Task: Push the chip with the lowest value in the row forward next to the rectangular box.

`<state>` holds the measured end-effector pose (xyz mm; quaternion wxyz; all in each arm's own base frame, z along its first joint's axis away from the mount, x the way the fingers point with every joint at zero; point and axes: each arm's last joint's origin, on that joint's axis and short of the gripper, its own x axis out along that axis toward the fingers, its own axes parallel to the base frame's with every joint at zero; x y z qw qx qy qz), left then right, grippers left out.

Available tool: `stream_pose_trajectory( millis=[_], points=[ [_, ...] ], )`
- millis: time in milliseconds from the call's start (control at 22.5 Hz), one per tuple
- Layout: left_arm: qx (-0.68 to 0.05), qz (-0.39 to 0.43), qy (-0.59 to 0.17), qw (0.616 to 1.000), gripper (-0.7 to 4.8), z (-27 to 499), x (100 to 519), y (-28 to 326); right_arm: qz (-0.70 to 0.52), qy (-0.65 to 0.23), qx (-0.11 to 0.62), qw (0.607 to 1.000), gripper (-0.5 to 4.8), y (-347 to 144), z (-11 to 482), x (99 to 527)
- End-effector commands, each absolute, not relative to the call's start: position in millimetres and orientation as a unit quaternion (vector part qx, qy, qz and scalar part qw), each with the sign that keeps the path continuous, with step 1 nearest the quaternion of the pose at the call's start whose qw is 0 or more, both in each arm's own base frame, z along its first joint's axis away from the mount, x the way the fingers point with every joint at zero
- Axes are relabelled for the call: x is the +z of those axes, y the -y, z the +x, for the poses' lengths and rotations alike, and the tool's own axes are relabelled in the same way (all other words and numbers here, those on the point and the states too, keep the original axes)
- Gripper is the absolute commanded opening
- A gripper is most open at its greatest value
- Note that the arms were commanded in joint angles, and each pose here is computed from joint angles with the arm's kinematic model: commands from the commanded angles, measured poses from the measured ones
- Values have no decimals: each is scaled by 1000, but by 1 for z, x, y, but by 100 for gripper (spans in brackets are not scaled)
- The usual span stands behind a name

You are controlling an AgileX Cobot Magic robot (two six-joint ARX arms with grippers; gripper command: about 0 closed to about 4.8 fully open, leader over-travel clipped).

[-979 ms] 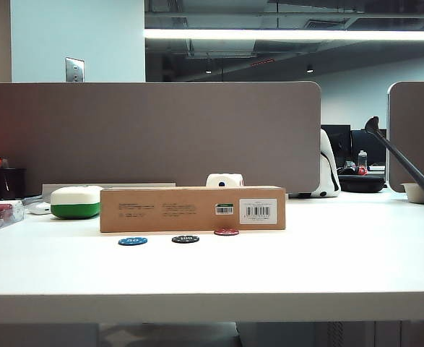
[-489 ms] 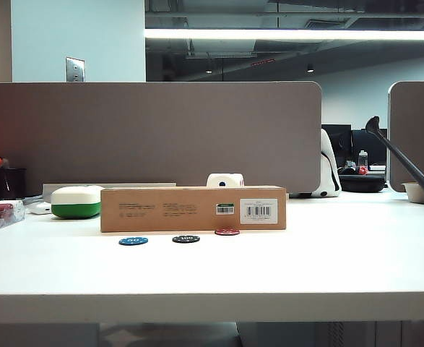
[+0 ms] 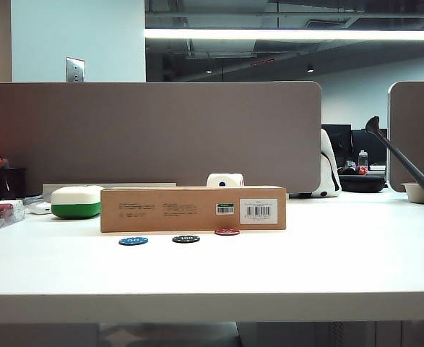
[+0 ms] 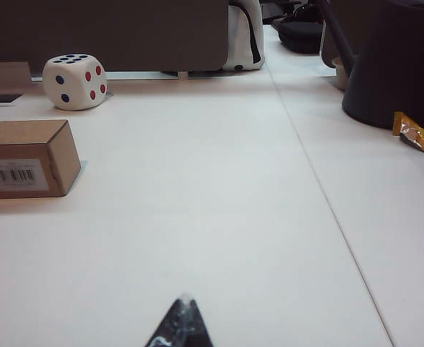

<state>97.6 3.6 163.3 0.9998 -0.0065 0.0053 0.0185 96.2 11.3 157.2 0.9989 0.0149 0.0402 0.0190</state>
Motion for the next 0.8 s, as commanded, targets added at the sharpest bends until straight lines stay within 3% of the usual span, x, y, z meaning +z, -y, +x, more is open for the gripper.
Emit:
stream_pose_trajectory(
  millis=[44,801],
  points=[
    [17,-6,3,1000,-5,97,166,-4,18,-34,17,999,-5,-11,96,157],
    [17,-6,3,1000,-5,97,166,-4,3,-29,2,1000,-5,-8,97,158]
  ],
)
